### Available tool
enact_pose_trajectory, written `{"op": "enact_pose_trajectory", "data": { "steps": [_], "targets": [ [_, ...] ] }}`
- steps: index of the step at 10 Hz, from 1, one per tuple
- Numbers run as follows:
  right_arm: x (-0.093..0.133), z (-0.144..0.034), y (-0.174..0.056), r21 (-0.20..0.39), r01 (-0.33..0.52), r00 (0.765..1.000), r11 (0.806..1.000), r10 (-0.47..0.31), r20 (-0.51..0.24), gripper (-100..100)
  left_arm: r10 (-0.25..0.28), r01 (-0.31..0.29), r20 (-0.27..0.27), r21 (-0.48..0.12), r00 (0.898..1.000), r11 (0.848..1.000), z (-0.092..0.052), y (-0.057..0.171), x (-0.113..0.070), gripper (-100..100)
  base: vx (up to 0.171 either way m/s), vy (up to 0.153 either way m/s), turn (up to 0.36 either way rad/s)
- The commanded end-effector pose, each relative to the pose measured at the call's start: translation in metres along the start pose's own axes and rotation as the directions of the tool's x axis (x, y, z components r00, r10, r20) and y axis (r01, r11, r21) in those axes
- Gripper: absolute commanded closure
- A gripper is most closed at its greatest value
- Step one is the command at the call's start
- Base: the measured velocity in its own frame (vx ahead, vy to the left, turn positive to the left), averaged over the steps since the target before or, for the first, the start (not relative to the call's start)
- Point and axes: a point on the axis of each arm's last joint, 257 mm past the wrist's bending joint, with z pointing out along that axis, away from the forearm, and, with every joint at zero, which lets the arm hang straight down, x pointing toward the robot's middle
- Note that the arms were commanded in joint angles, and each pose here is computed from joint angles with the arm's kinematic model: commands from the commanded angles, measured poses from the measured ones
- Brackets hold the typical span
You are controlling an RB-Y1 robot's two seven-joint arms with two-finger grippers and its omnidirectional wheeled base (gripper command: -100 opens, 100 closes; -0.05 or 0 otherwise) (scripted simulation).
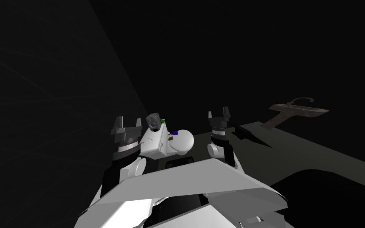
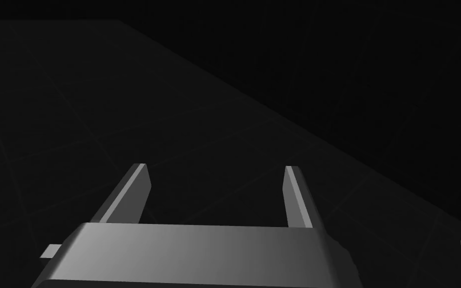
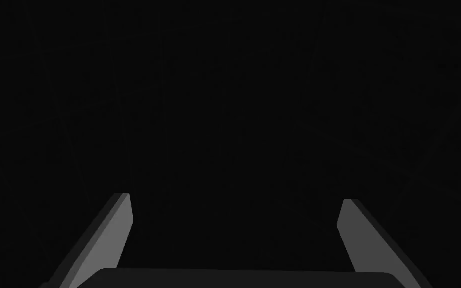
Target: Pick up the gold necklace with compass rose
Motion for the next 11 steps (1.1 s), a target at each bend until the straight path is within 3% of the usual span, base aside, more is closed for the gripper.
{"op": "enact_pose_trajectory", "data": {
  "steps": [1,5,6,11],
  "targets": [
    [0.000,0.000,0.000,0.000,0.000,1.000,1.000,0.000,0.000,0,0.033,-0.033,-0.031,-0.026,0.999,0.999,-0.003,0.009,0.002,-100,0.004,-0.010,0.085],
    [0.000,0.000,0.000,0.000,0.000,1.000,1.000,0.000,0.000,0,0.139,-0.149,-0.089,-0.114,0.986,0.982,-0.017,0.045,-0.005,-100,0.012,-0.038,0.132],
    [0.000,0.000,0.000,0.000,0.000,1.000,1.000,0.000,0.000,0,0.186,-0.202,-0.110,-0.155,0.976,0.967,-0.025,0.062,-0.011,-100,0.014,-0.057,0.182],
    [0.000,0.000,0.000,0.000,0.000,1.000,1.000,0.000,0.000,0,0.303,-0.340,-0.172,-0.259,0.937,0.904,-0.052,0.107,-0.032,-100,0.009,-0.045,0.146]
  ]
}}
